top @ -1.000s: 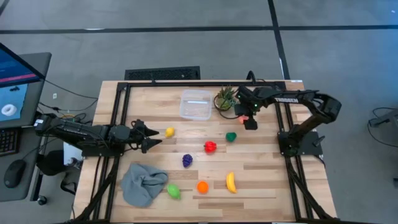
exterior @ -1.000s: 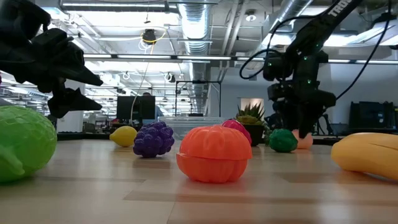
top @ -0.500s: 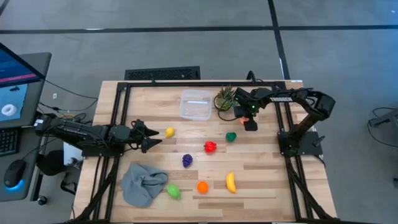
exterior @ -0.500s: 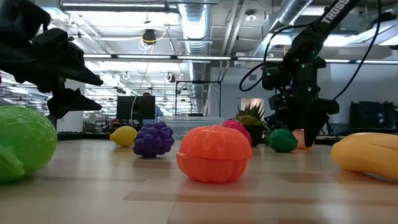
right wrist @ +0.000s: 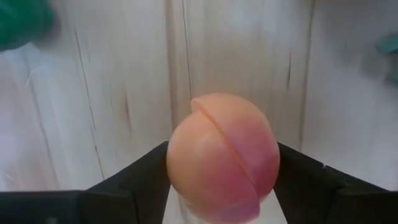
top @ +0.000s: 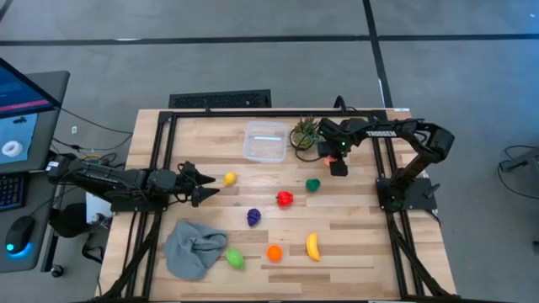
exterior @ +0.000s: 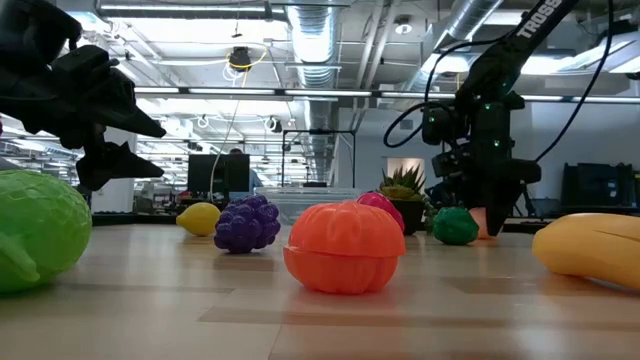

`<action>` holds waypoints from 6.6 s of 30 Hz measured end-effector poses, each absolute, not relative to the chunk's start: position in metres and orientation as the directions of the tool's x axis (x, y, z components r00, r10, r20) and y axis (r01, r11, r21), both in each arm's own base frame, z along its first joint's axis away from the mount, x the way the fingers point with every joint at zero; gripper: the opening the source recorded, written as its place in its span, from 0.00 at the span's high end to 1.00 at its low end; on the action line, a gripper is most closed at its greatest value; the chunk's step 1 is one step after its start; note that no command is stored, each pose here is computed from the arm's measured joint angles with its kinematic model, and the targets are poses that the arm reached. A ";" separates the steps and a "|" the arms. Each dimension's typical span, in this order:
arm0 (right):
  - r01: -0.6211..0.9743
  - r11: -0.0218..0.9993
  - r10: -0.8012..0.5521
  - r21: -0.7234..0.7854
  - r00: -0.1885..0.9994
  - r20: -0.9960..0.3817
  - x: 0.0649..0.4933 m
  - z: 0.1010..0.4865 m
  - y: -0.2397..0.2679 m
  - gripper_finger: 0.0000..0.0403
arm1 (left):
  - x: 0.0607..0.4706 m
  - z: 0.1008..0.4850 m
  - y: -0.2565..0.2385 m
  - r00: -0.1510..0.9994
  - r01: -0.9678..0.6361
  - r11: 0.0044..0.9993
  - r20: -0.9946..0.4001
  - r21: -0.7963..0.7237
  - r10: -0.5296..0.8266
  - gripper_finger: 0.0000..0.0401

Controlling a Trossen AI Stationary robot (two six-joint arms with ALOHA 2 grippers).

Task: Pick and placing Produce into tupperware
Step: Put the pink peach into the transparent container

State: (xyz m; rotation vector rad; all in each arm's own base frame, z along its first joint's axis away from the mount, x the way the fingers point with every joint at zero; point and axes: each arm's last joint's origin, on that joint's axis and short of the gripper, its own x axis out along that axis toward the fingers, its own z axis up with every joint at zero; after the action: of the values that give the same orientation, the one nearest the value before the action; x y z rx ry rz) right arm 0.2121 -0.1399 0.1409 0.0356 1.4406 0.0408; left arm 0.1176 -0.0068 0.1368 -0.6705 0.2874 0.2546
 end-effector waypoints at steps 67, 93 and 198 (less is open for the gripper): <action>0.048 0.948 0.181 0.314 0.731 -0.658 0.228 0.250 -0.066 0.35 | 0.118 0.137 -0.007 0.930 -0.322 0.754 -0.342 -0.573 0.137 0.19; 0.292 0.946 -0.200 0.138 0.866 -0.459 0.262 0.268 -0.040 0.35 | 0.117 0.136 -0.008 0.931 -0.291 0.776 -0.351 -0.560 0.097 0.19; 0.525 0.850 -0.302 0.033 0.539 -0.786 0.414 0.194 -0.134 0.35 | 0.118 0.135 -0.008 0.926 -0.302 0.786 -0.361 -0.540 0.108 0.19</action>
State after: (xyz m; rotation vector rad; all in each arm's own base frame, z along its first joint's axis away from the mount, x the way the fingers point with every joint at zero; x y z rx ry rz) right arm 0.4137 -0.1336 0.1939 0.2801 0.8725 -0.4997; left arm 0.1178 -0.0078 0.1350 -0.6310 0.3223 0.2249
